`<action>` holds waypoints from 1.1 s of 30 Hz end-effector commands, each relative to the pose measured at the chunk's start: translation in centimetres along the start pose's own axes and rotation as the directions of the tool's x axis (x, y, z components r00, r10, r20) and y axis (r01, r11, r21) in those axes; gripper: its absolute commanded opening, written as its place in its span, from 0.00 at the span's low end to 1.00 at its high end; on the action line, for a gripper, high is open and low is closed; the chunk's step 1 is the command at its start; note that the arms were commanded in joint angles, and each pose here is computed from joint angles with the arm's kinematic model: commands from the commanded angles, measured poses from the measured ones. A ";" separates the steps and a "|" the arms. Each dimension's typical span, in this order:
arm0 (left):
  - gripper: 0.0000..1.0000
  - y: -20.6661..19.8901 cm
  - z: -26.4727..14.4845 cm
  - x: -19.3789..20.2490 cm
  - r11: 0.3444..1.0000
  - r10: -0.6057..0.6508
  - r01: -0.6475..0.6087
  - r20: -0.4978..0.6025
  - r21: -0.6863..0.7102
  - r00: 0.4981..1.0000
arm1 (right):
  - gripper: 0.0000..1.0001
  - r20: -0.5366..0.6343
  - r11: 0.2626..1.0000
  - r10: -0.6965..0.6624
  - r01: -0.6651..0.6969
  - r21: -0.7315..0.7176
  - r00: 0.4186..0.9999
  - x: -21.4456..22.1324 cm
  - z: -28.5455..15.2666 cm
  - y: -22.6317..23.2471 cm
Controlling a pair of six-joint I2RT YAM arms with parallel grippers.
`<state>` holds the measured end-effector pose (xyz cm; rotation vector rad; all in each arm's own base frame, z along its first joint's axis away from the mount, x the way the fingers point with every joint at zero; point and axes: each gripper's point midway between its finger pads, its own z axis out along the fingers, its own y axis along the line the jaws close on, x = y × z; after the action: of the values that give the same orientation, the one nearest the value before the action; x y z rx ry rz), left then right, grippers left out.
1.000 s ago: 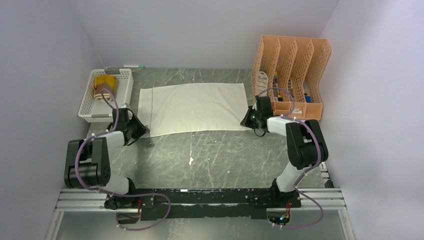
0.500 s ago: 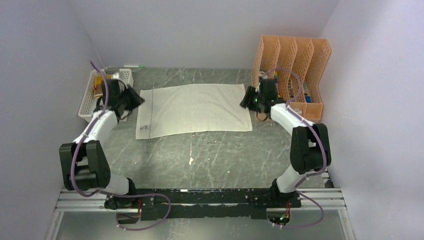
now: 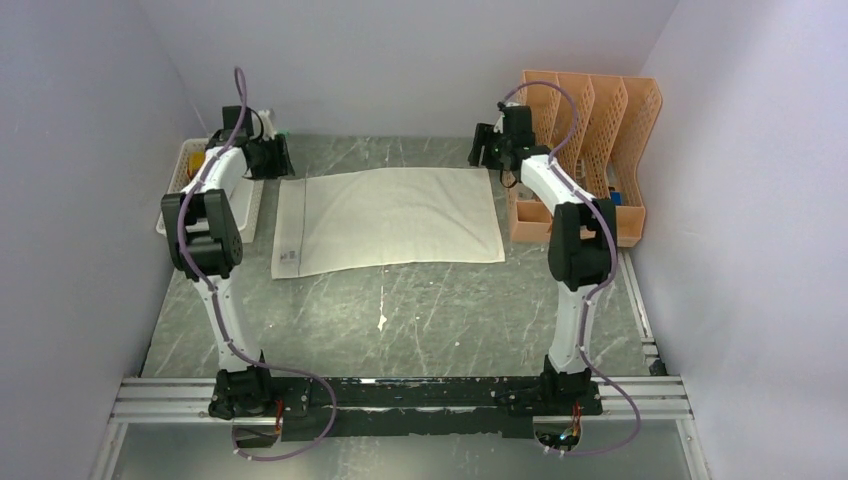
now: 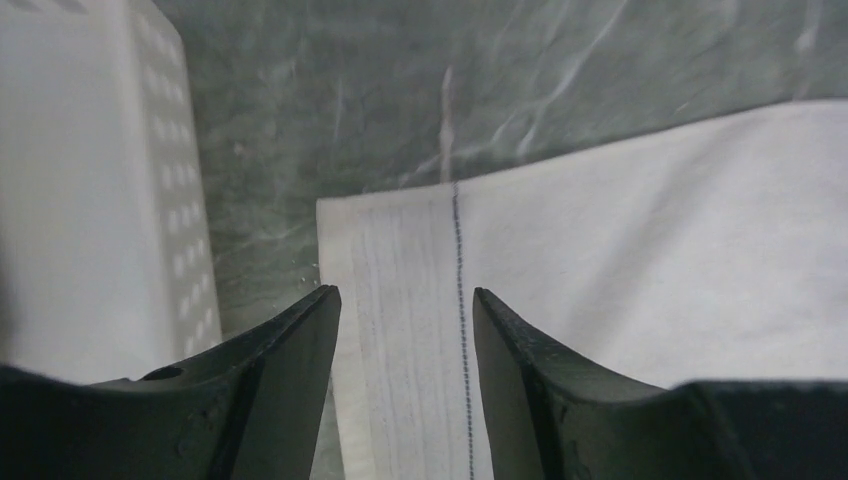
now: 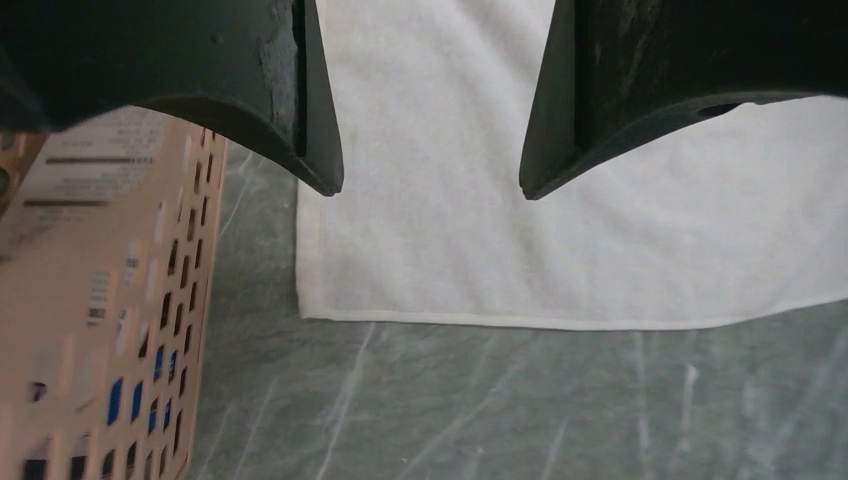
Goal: Roll the towels
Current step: Fold the towel at the center of the board.
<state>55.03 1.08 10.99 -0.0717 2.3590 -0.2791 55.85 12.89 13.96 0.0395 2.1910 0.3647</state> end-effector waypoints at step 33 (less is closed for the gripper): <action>0.26 6.1 8.8 5.3 0.988 0.015 -0.029 -0.089 -0.151 0.996 | 0.69 -0.115 0.995 -0.100 0.100 -0.006 0.988 2.5 4.6 -1.5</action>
<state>57.83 3.92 2.24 -0.0946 2.4535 -0.1153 57.47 13.47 10.38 -0.0945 2.2765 0.3426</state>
